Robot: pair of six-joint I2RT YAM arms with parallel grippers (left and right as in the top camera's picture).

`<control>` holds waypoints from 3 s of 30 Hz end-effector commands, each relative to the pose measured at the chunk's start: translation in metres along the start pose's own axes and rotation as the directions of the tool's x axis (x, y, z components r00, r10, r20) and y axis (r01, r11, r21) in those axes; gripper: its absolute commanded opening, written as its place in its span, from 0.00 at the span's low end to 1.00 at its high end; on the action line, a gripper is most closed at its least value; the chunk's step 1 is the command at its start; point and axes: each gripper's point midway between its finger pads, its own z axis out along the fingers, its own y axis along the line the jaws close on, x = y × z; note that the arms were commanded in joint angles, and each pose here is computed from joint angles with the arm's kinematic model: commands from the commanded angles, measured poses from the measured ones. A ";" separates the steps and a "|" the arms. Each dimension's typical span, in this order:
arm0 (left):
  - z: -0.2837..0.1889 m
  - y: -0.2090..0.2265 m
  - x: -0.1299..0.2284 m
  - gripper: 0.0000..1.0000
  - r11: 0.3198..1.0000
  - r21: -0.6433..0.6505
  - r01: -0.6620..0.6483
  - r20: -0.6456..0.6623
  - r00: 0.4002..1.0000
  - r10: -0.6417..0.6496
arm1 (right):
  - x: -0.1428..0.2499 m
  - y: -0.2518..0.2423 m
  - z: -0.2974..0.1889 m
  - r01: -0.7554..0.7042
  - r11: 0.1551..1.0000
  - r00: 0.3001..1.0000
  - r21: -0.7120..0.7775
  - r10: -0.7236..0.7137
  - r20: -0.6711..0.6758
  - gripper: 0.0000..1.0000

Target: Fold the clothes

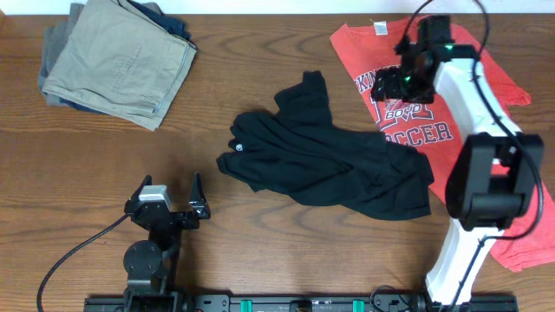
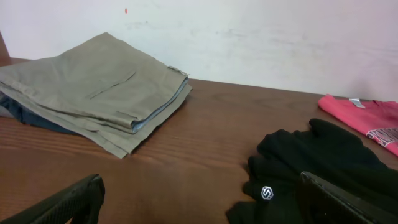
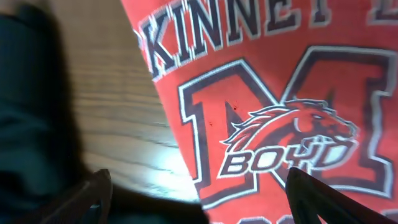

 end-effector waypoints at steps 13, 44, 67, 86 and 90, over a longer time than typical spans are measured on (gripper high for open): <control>0.001 0.006 0.015 0.98 0.999 -0.032 0.006 -0.043 0.999 -0.008 | 0.016 -0.004 0.061 0.126 0.973 0.990 0.195 -0.109 -0.094 0.80; 0.001 0.006 0.015 0.98 0.999 -0.032 0.006 -0.043 0.999 -0.007 | 0.097 -0.302 -0.042 -0.465 0.649 0.801 0.602 0.599 -0.027 0.01; 0.001 0.006 0.015 0.98 0.999 -0.032 0.006 -0.043 0.999 -0.007 | 0.104 -0.318 -0.139 -0.759 0.513 0.568 0.402 0.823 0.021 0.89; 0.001 0.006 0.015 0.98 0.999 -0.032 0.006 -0.043 0.999 -0.007 | 0.192 -0.320 -0.047 -0.771 0.443 0.435 0.458 0.891 -0.129 0.85; 0.001 0.006 0.015 0.98 0.999 -0.032 0.006 -0.043 0.999 -0.007 | 0.186 -0.332 -0.026 -0.766 0.482 0.500 0.425 0.863 -0.078 0.62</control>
